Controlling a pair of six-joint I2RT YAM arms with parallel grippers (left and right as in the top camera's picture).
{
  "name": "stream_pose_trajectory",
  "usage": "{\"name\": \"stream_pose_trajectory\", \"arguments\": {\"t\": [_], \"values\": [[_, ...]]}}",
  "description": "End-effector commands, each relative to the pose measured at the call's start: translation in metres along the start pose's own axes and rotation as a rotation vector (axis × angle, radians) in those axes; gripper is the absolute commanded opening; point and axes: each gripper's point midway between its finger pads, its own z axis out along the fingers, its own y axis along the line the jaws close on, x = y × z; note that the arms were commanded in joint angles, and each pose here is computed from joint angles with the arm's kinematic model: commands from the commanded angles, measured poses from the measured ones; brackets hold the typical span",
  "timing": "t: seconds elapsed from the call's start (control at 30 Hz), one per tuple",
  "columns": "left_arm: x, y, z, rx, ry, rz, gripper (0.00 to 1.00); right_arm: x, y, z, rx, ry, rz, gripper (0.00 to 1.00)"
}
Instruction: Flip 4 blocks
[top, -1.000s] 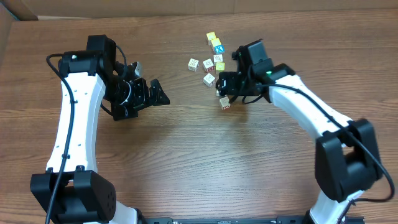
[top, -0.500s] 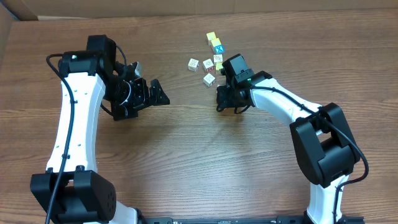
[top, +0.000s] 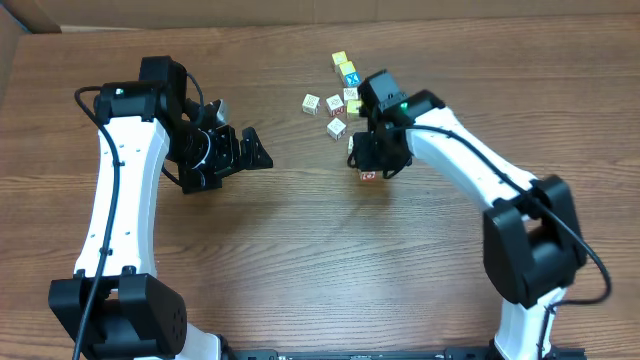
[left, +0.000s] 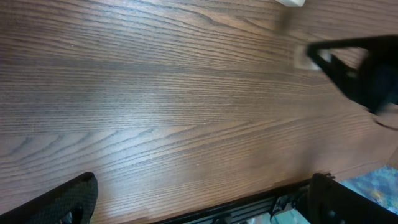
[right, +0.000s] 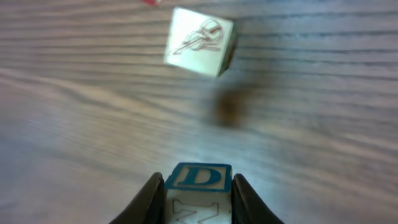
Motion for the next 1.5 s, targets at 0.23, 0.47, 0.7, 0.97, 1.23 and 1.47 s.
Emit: {"name": "stream_pose_trajectory", "arguments": {"t": [0.23,0.47,0.7,0.97,1.23,1.47], "values": [[-0.003,-0.003,-0.003,0.0,-0.014,0.023,1.0,0.053,0.035,-0.043,-0.129,0.16,0.073,0.17],[-0.003,-0.003,-0.003,0.0,-0.014,0.023,1.0,0.072,0.059,-0.023,-0.107,0.164,0.022,0.18],[-0.003,-0.003,-0.003,0.0,-0.014,0.023,1.0,0.071,0.072,-0.017,-0.059,0.101,-0.022,0.2],[-0.003,-0.003,-0.003,0.0,-0.014,0.023,1.0,0.068,0.071,-0.006,0.061,0.024,0.059,0.21],[-0.003,-0.003,-0.003,0.0,-0.014,0.023,1.0,0.072,0.081,-0.003,0.057,0.014,0.035,0.81],[-0.003,-0.003,-0.003,0.0,-0.014,0.023,1.0,0.069,0.078,-0.003,0.073,0.001,0.035,1.0]]}}
